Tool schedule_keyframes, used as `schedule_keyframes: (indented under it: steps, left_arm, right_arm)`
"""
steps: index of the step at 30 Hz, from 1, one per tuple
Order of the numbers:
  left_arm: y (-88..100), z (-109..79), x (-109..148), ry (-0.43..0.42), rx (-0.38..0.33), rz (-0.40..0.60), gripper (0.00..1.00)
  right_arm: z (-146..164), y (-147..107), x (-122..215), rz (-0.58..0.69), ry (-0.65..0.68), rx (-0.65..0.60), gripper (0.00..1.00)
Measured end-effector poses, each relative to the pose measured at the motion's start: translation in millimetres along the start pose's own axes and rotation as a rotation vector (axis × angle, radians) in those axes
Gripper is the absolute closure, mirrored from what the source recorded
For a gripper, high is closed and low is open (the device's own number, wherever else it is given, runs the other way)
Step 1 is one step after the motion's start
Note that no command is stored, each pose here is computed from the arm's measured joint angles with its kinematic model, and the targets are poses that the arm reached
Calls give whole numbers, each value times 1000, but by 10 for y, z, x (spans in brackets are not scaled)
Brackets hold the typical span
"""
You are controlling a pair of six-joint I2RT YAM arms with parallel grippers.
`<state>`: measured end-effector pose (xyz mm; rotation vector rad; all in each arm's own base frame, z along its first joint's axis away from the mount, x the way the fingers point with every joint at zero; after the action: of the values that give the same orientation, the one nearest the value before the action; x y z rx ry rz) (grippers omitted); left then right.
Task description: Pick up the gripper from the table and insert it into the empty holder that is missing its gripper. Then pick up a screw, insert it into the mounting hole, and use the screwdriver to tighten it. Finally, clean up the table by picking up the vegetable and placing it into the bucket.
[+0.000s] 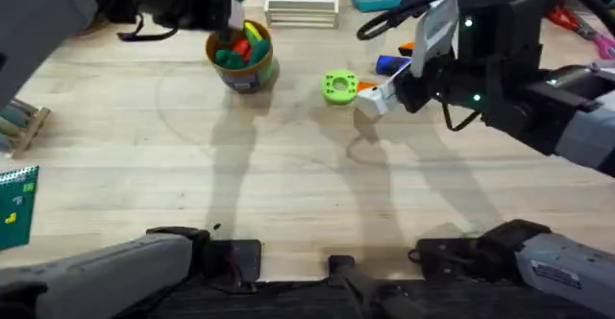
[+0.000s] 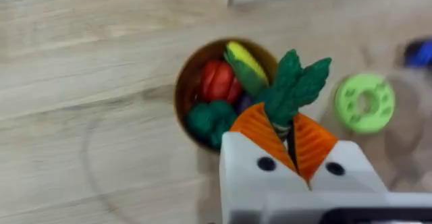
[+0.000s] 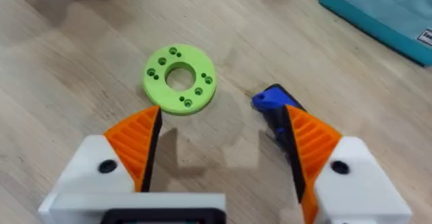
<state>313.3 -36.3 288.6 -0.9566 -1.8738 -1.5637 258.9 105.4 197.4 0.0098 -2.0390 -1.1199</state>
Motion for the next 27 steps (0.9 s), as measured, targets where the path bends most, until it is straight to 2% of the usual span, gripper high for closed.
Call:
schedule_keyframes:
  steps: [2,5,8,10,11,15,16,18,21,22,25,27]
  left_arm:
    - [50,-6,-72,-1,117,-20,980]
    - [24,4,-219,45,295,8,980]
    - [-16,-4,-369,83,421,39,980]
    - [-35,-13,-432,96,476,51,980]
    - [-49,-10,-483,119,546,54,980]
    - [-64,17,-538,150,595,57,980]
    - [-100,31,-583,167,611,81,922]
    - [-110,33,-602,173,620,87,654]
    - [-110,34,-604,174,624,86,182]
    - [-110,34,-604,173,632,86,66]
    - [-109,34,-602,173,630,85,30]
    - [-97,25,-558,163,565,81,26]
  right_arm:
    - [0,0,0,0,0,0,23]
    - [0,0,0,0,0,0,23]
    - [0,0,0,0,0,0,23]
    - [0,0,0,0,0,0,23]
    - [0,1,0,-1,0,0,23]
    - [-1,2,0,-1,-1,0,23]
    - [-1,2,0,-2,-1,0,24]
    - [-1,3,0,-2,-1,0,24]
    - [-1,2,0,-1,-1,0,24]
    - [0,0,0,0,0,0,24]
    - [15,-30,1,20,10,-3,24]
    - [38,-79,-19,53,27,-10,24]
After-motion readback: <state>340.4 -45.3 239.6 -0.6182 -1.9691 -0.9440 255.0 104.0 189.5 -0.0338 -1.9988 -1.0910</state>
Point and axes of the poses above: each hand's point on the last joint's axis, 136 mm out from that joint toward the fingers, its own x axis back along the fingers, its own z axis along the line the jaws close on, y = z × x, the point moved 10 cm from there along x, back along the fingers, and after that the axes turned 10 degrees about x, right-handed, at the moved point
